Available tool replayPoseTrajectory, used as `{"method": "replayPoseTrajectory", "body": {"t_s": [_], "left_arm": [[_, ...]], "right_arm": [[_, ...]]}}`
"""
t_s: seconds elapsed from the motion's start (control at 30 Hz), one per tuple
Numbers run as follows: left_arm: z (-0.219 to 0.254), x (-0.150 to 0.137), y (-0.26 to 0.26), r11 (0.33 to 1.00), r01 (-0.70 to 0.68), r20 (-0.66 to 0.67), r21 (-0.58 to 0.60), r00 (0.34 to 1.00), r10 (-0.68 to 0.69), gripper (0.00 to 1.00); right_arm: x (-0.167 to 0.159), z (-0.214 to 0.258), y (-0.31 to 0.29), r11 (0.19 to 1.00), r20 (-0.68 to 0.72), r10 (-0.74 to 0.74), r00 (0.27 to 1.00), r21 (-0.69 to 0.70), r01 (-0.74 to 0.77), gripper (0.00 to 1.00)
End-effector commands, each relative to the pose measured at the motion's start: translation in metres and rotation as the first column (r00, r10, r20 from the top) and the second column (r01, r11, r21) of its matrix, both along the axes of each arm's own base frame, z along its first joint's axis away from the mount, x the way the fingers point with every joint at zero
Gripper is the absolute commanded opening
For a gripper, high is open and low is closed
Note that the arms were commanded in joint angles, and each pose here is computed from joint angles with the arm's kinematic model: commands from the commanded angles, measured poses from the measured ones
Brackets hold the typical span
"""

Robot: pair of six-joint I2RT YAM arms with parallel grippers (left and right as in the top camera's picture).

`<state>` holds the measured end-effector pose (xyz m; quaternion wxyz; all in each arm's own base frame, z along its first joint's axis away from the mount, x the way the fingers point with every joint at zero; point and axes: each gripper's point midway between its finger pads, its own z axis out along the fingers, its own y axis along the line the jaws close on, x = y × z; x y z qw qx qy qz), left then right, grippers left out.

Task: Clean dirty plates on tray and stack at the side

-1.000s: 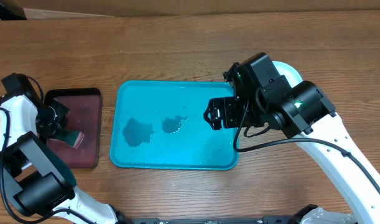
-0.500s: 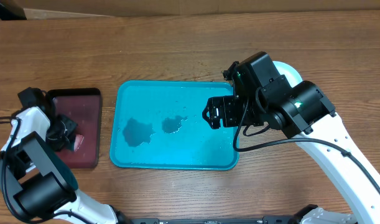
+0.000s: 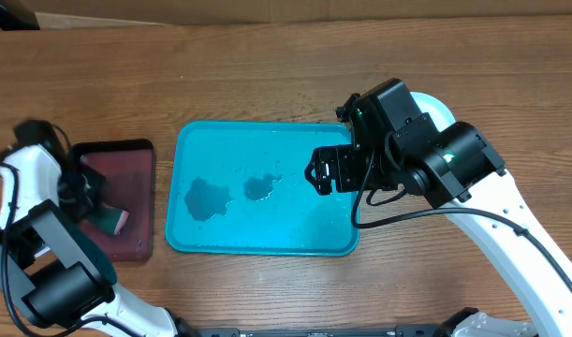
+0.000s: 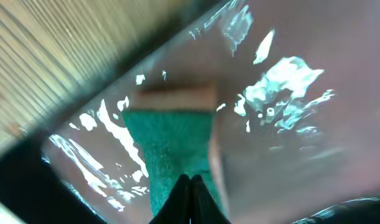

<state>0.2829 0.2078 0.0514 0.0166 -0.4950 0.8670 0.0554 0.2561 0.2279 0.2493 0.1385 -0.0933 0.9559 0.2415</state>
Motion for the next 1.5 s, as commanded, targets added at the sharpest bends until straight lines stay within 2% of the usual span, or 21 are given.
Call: {"method": "replayPoseTrajectory", "body": {"t_s": [0.0,0.17,0.37,0.63,0.77,0.93,1.1,1.2,1.3,1.47], "left_arm": [[0.031,0.021,0.016,0.999,-0.02,0.064,0.048,0.998,0.017,0.04],[0.025,0.011,0.018,0.997,-0.027,0.021,0.07,0.999,0.026,0.04],[-0.005,-0.016,0.012,0.995,-0.061,-0.067,0.082,0.996,0.067,0.04],[-0.053,-0.04,-0.004,0.994,-0.085,-0.09,0.066,0.992,0.091,0.04],[-0.063,-0.041,-0.005,0.993,-0.092,-0.069,0.077,0.993,0.097,0.04],[-0.051,-0.027,-0.002,0.995,-0.082,-0.036,0.057,0.996,0.084,0.04],[-0.004,0.013,-0.016,0.992,-0.073,0.077,-0.105,0.994,0.082,0.04],[0.02,0.027,-0.028,0.98,-0.061,0.121,-0.191,0.989,0.085,0.04],[0.027,0.022,-0.034,0.973,-0.067,0.097,-0.22,0.991,0.09,0.04],[0.015,-0.007,-0.036,0.977,-0.09,-0.027,-0.193,0.996,0.086,0.04]], "right_arm": [[0.001,0.014,0.001,1.0,0.045,0.004,0.999,0.021,-0.005,0.92],[0.001,0.014,0.002,1.0,0.048,0.004,0.999,0.022,-0.005,0.93],[0.001,0.014,0.002,1.0,0.048,0.004,0.999,0.022,-0.005,0.94],[0.001,0.014,0.001,1.0,0.048,0.004,0.999,0.022,-0.005,0.94],[0.001,0.014,0.002,1.0,0.047,0.004,0.999,0.021,-0.005,0.94],[0.0,0.013,0.001,1.0,0.042,0.004,0.999,0.018,-0.005,0.96],[0.0,0.013,0.001,1.0,0.042,0.004,0.999,0.018,-0.005,0.96],[0.0,0.013,0.001,1.0,0.041,0.004,0.999,0.019,-0.005,0.96],[0.0,0.013,0.001,1.0,0.042,0.004,0.999,0.018,-0.005,0.97],[0.0,0.013,0.001,1.0,0.042,0.004,0.999,0.019,-0.005,0.98]]}}
